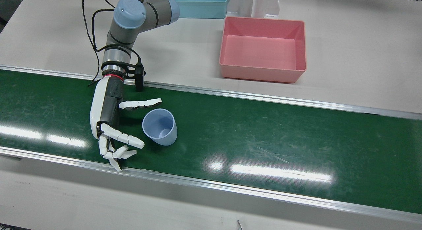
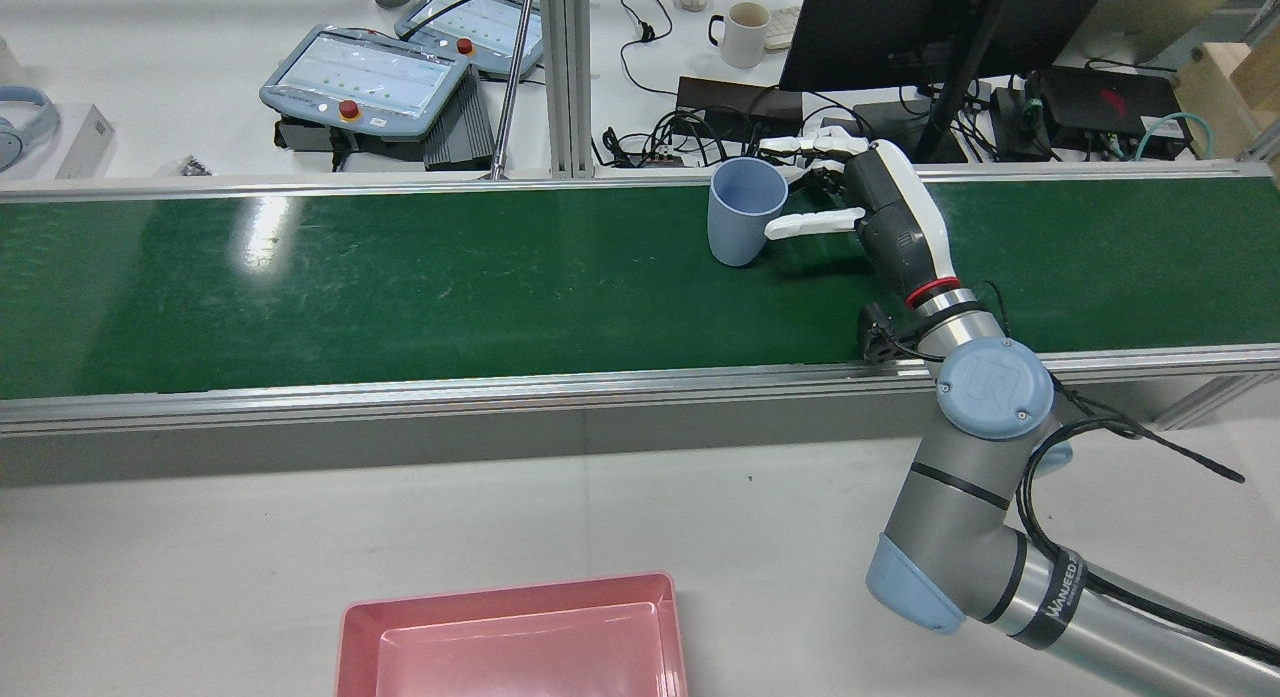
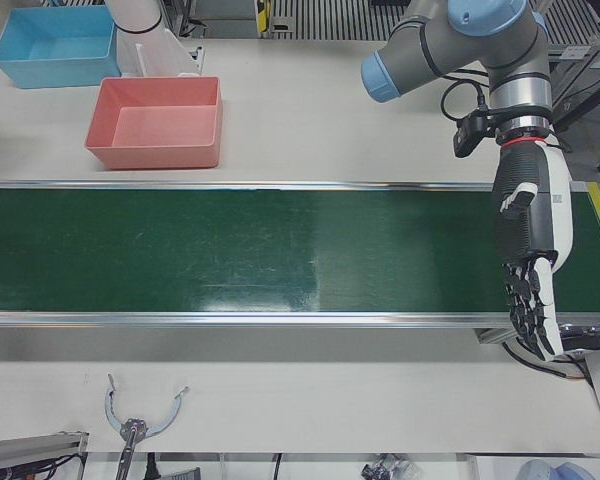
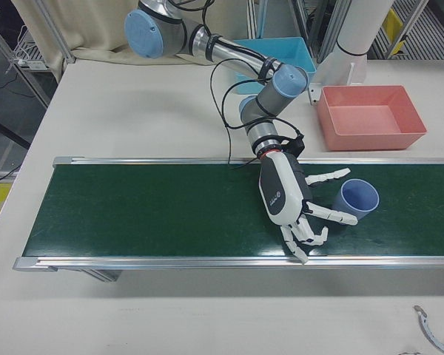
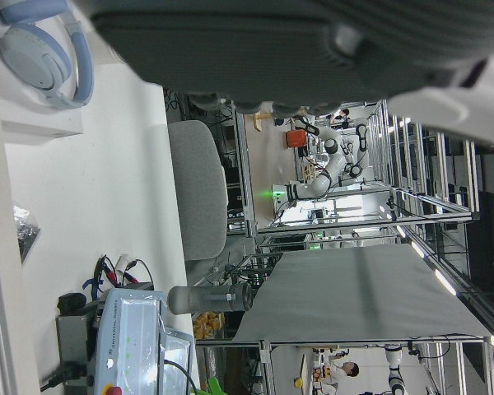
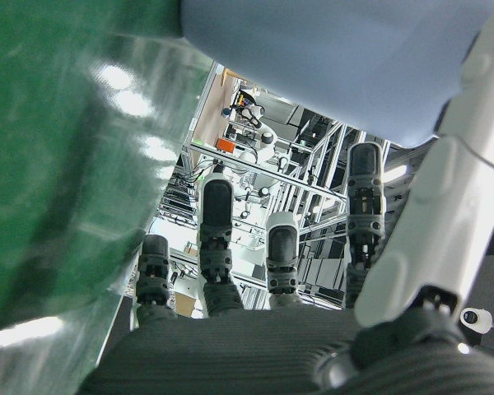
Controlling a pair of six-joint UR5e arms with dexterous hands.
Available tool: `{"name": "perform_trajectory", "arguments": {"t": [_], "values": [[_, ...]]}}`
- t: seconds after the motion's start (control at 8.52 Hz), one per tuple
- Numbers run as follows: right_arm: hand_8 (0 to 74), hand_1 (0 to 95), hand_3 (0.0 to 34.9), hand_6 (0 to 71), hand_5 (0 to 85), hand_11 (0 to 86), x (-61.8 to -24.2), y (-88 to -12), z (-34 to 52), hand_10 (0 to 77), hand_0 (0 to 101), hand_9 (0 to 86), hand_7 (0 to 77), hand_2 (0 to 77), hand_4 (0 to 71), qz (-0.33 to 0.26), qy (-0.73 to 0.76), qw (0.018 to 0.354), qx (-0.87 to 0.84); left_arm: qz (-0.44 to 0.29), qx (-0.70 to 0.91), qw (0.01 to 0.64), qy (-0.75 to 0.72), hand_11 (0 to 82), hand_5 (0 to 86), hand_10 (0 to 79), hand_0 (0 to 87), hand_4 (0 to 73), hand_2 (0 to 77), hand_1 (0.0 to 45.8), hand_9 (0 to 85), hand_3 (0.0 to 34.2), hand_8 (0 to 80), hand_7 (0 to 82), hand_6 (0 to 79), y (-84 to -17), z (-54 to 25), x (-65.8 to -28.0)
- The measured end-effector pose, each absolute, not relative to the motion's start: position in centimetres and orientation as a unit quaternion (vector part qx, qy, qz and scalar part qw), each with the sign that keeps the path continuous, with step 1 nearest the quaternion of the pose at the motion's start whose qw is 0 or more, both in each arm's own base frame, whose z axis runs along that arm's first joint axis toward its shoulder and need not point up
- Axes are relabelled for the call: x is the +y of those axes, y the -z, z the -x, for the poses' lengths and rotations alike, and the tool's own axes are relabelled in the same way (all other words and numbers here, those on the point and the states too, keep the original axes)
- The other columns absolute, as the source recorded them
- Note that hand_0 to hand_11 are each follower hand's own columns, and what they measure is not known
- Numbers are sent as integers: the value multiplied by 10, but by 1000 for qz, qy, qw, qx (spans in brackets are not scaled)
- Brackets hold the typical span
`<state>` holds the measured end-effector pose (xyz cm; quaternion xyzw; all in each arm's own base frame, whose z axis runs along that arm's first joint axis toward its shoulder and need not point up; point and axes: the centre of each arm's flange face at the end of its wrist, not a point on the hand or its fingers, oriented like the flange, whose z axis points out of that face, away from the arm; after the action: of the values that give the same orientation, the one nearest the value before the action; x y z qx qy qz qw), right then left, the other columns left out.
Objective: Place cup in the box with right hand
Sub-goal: 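Keep the right hand still while the cup slides into its palm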
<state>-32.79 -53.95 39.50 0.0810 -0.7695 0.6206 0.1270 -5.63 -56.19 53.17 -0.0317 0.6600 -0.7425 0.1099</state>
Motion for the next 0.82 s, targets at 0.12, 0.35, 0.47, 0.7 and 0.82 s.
{"name": "perform_trajectory", "arguments": {"t": [0.12,0.35,0.47,0.7,0.82], "values": [[316,98,217,131,71,196,-539,-395,328,125,517,447,704,5,355,-81,-621,127,-770,32,660,110,743,0,0,0,0,0,5,5,5,0,0,0,0,-532,56,-562],[316,98,210,131,76,196,-539,-395,328,125,517,453,704,5,360,-80,-620,127,-770,32,660,110,743,0,0,0,0,0,5,5,5,0,0,0,0,-532,56,-562],[311,109,210,131,76,196,-539,-395,328,125,517,458,704,5,360,-80,-620,127,-770,32,660,110,743,0,0,0,0,0,5,5,5,0,0,0,0,-532,56,-562],[316,109,210,136,76,191,-539,-395,329,125,517,458,704,5,360,-80,-620,128,-770,32,660,110,743,0,0,0,0,0,5,5,5,0,0,0,0,-532,56,-562],[316,120,210,136,76,191,-539,-395,329,125,517,458,704,5,360,-80,-620,128,-770,32,660,110,743,0,0,0,0,0,5,5,5,0,0,0,0,-532,56,-562]]}}
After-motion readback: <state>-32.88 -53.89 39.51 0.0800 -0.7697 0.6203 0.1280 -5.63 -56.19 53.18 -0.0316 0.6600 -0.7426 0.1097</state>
